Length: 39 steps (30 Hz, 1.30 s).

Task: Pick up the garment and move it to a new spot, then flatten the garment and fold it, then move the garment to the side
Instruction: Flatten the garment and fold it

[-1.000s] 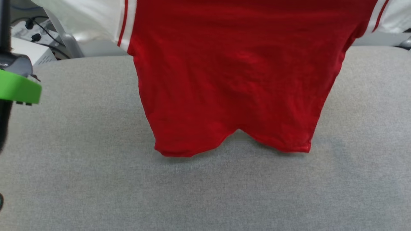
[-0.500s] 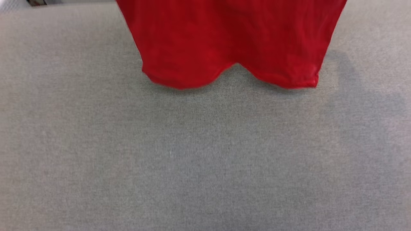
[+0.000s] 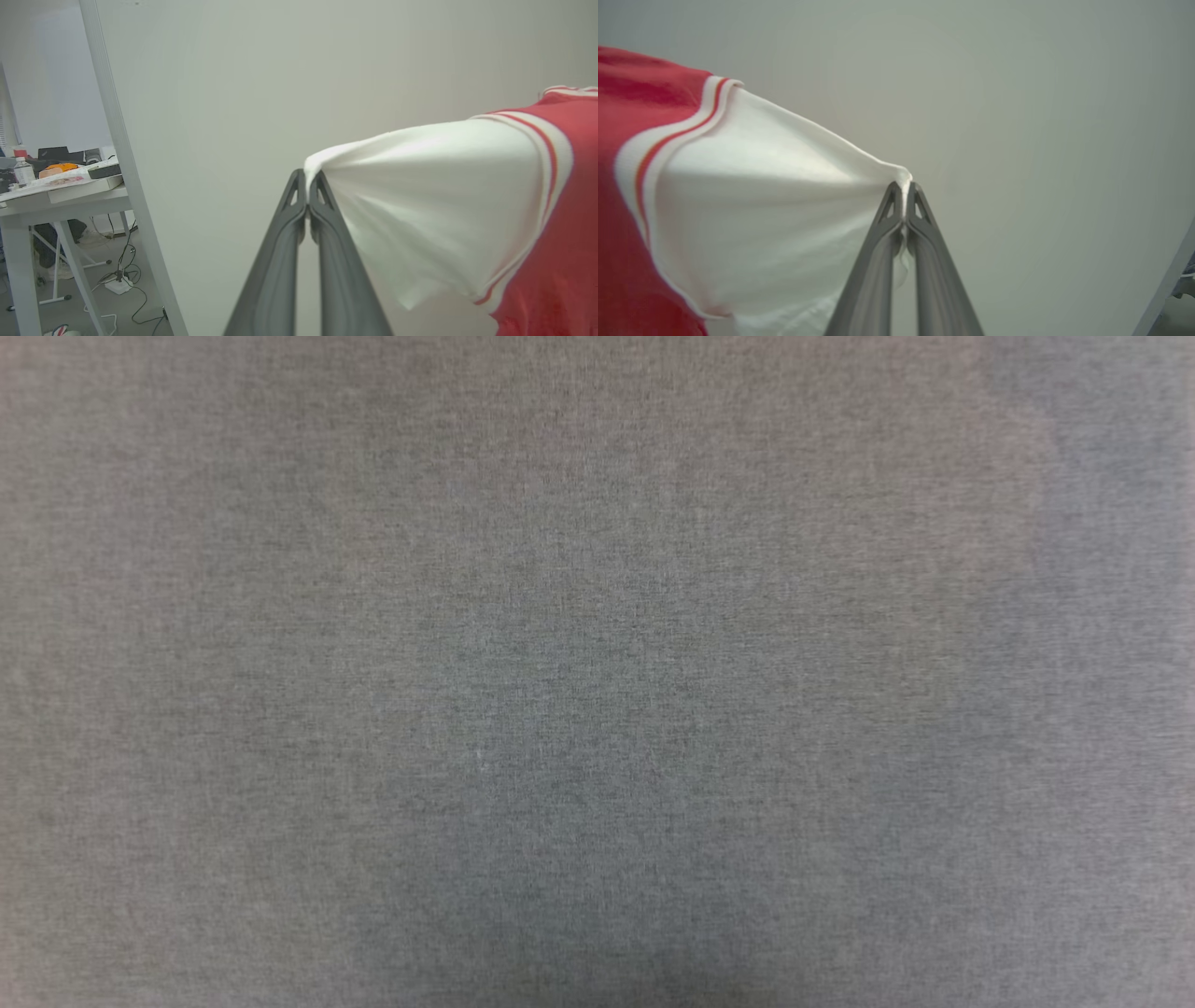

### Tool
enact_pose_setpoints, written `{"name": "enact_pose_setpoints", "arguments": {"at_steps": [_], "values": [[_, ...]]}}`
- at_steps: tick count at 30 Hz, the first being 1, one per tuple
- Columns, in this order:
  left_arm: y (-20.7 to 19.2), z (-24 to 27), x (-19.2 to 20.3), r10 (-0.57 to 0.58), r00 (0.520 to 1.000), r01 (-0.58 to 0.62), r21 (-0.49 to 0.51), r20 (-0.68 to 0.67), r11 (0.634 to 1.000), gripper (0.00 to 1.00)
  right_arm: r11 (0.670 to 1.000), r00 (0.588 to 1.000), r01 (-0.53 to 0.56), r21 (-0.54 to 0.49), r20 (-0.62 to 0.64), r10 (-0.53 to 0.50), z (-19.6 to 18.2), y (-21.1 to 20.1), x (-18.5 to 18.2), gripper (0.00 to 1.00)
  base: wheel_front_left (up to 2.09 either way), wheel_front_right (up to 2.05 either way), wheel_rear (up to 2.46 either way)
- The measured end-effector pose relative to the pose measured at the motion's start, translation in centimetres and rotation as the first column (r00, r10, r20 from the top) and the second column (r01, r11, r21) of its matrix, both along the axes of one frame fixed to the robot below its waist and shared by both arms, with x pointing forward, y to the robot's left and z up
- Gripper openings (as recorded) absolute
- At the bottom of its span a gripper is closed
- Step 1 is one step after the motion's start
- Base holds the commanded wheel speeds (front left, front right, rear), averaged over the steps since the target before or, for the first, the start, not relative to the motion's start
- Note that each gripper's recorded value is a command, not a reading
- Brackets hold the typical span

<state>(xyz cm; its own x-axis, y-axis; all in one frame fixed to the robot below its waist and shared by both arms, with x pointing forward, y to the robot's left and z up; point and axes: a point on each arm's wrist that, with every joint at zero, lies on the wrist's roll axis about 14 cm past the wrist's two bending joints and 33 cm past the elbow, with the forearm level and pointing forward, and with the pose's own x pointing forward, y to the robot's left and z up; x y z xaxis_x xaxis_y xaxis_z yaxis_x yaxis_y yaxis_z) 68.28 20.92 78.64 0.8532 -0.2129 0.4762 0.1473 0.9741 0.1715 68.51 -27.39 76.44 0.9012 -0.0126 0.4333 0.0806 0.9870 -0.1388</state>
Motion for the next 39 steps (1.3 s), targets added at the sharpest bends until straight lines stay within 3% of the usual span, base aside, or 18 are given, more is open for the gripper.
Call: {"name": "enact_pose_setpoints", "arguments": {"at_steps": [7,10,19,25,29,34,39], "values": [[0.9,-6.7,3.9,0.031,0.995,-0.033,-0.015,-0.092,0.999,0.00,0.999,0.997,-0.018,0.026,-0.079,0.020,-6.5,1.4,3.6,0.00,0.00,0.00,0.00],[1.1,-9.5,4.6,0.029,0.990,-0.032,-0.019,-0.137,0.999,0.00,0.996,0.990,-0.024,0.089,-0.134,0.036,-9.4,1.8,4.6,0.00,0.00,0.00,0.00],[-1.2,-20.8,2.7,-0.028,0.938,0.027,-0.008,-0.347,1.000,0.00,0.985,0.973,-0.046,0.165,-0.216,0.081,-15.4,3.0,4.0,0.00,0.00,0.00,0.00],[-0.7,-24.6,-0.9,-0.036,0.897,0.022,-0.038,-0.441,0.999,0.00,0.984,0.945,-0.051,0.168,-0.312,0.102,-19.0,3.0,1.2,0.00,0.00,0.00,0.00],[0.3,-27.2,-4.5,-0.027,0.857,-0.003,-0.057,-0.514,0.998,0.00,0.994,0.881,-0.046,0.100,-0.466,0.088,-24.0,2.4,-2.8,0.00,0.00,0.00,0.00],[1.0,-29.8,-10.0,-0.035,0.807,-0.037,-0.110,-0.590,0.993,0.00,0.981,0.832,-0.047,0.187,-0.536,0.142,-26.5,2.9,-7.9,0.00,0.00,0.00,0.00],[1.2,-30.7,-15.2,-0.041,0.788,-0.054,-0.135,-0.614,0.989,0.00,0.967,0.819,-0.079,0.241,-0.537,0.201,-26.0,3.2,-12.1,0.00,0.00,0.00,0.00]]}}
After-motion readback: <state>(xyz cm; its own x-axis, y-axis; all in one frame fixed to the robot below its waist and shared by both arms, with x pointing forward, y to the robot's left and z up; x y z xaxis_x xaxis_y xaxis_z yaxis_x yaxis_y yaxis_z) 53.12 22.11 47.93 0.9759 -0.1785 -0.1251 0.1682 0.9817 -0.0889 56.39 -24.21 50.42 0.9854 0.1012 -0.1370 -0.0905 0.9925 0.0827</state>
